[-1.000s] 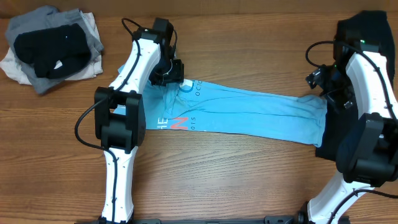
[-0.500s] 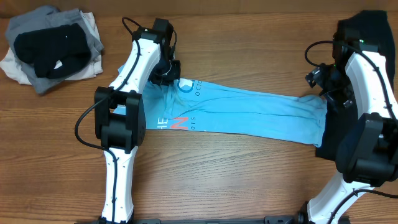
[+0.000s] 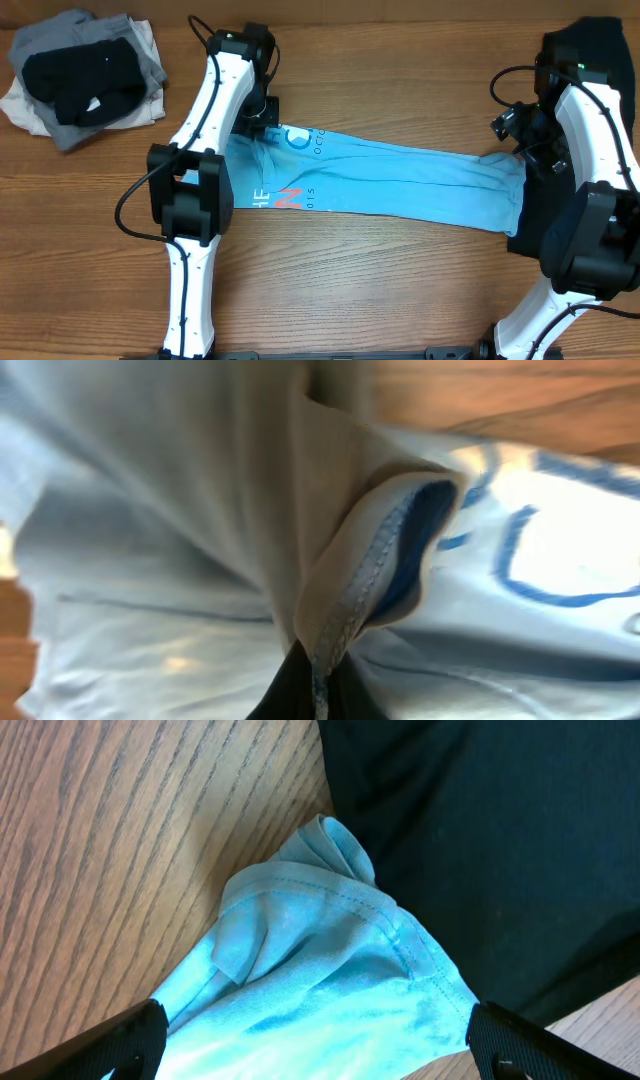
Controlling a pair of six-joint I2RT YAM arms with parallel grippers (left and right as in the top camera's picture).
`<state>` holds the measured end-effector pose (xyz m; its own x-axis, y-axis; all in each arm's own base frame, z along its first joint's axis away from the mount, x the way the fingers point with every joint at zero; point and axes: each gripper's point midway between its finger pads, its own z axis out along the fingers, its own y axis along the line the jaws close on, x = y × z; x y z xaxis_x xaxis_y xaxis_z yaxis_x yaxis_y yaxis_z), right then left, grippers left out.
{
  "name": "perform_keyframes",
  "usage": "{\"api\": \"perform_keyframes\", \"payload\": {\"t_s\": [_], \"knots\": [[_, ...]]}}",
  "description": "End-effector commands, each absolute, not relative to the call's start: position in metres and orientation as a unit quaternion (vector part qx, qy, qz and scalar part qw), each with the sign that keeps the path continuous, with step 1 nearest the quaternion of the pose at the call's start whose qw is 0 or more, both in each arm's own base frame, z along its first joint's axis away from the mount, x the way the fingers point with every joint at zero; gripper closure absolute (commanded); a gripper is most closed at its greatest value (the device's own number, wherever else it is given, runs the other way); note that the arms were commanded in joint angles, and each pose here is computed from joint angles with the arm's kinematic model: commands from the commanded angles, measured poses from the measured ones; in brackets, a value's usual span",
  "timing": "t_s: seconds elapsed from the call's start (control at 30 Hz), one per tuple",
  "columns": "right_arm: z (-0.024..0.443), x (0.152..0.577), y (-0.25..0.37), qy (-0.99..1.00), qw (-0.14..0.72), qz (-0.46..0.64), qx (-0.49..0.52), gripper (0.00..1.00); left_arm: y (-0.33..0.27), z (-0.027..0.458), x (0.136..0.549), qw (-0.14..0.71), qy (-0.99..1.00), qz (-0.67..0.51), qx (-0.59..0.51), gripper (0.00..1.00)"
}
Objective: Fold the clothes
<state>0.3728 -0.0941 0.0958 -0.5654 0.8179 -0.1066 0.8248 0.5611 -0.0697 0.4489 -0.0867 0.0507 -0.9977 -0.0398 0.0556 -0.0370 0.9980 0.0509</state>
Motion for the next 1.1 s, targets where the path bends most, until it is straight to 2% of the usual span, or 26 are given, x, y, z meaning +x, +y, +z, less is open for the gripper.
{"api": "perform_keyframes", "payload": {"t_s": [0.0, 0.17, 0.37, 0.43, 0.47, 0.5, 0.77, 0.93, 1.07], "knots": [[0.100, 0.370, -0.093, 0.884, 0.033, -0.055, 0.463, 0.00, -0.058, 0.058, 0.450, 0.025, -0.996, -0.066, 0.055, 0.96], [0.100, 0.368, -0.093, 0.884, 0.029, -0.056, 0.463, 0.00, -0.035, 0.061, 0.434, 0.061, -0.991, -0.082, 0.081, 0.95], [0.100, 0.368, -0.092, 0.884, 0.029, -0.056, 0.463, 0.00, -0.022, 0.063, 0.423, 0.087, -0.988, -0.087, 0.094, 0.83], [0.100, 0.368, -0.092, 0.884, 0.028, -0.054, 0.463, 0.00, -0.021, 0.064, 0.420, 0.093, -0.987, -0.089, 0.094, 0.76], [0.100, 0.369, -0.091, 0.884, 0.028, -0.053, 0.463, 0.00, -0.020, 0.064, 0.419, 0.094, -0.987, -0.092, 0.093, 0.66], [0.100, 0.369, -0.091, 0.885, 0.028, -0.051, 0.463, 0.00, -0.019, 0.064, 0.418, 0.095, -0.987, -0.095, 0.093, 0.65], [0.100, 0.366, -0.090, 0.886, 0.022, -0.052, 0.460, 0.00, 0.013, 0.069, 0.417, 0.091, -0.976, -0.151, 0.124, 0.65], [0.100, 0.367, -0.090, 0.886, 0.025, -0.052, 0.461, 0.00, 0.024, 0.067, 0.415, 0.099, -0.974, -0.123, 0.160, 0.80], [0.100, 0.370, -0.090, 0.886, 0.030, -0.048, 0.461, 0.00, 0.017, 0.064, 0.423, 0.088, -0.977, -0.091, 0.171, 0.85]]}}
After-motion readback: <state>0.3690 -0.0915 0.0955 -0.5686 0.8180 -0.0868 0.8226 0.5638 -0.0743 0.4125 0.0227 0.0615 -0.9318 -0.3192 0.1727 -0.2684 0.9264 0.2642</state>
